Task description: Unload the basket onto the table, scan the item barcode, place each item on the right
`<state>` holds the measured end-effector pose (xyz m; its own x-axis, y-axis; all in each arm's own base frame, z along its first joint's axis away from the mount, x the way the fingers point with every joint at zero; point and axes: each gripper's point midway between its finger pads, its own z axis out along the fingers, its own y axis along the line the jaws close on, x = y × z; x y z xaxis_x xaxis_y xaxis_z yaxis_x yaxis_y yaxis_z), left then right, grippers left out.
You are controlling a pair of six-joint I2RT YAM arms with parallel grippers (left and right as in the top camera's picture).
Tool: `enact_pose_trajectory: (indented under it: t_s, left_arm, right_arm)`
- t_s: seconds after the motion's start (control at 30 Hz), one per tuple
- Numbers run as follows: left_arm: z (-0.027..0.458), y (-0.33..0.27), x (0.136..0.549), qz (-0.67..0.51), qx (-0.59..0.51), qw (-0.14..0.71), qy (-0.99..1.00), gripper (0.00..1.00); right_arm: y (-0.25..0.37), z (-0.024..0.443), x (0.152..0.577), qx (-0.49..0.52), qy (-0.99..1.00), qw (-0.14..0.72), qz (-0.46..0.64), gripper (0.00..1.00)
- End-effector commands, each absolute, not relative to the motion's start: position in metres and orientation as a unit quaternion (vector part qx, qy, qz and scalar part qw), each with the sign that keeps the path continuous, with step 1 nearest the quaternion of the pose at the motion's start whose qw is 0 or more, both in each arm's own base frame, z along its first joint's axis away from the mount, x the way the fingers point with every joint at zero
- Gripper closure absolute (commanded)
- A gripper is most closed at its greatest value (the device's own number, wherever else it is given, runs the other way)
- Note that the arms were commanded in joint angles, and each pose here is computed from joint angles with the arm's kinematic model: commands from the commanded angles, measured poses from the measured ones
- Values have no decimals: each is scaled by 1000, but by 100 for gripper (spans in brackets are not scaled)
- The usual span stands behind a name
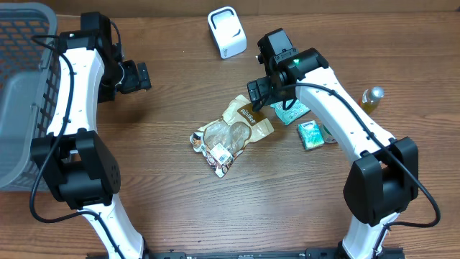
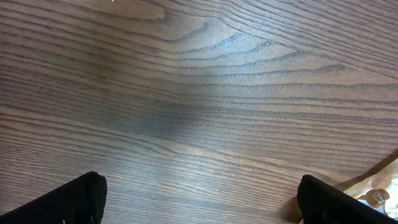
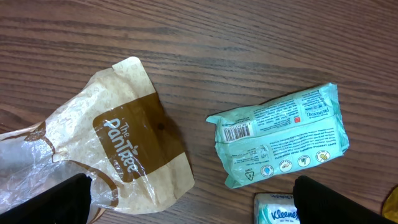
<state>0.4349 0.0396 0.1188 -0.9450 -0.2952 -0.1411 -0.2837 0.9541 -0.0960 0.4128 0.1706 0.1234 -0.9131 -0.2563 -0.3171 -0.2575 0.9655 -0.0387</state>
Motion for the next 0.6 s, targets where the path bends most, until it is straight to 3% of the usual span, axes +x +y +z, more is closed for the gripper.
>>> enact_pose_trajectory:
  t_s: [0.0, 0.27, 0.57]
  left_arm:
    - [126, 41, 436, -34, -145, 87, 985, 1]
    - [126, 41, 436, -34, -145, 87, 985, 0]
    - [126, 41, 436, -34, -145, 87, 985, 0]
  right_arm:
    - [174, 124, 412, -132, 977, 165, 3, 0]
    - [233, 151, 380, -202, 960, 194, 27, 0]
    - [261, 228, 344, -240, 929, 272, 73, 0]
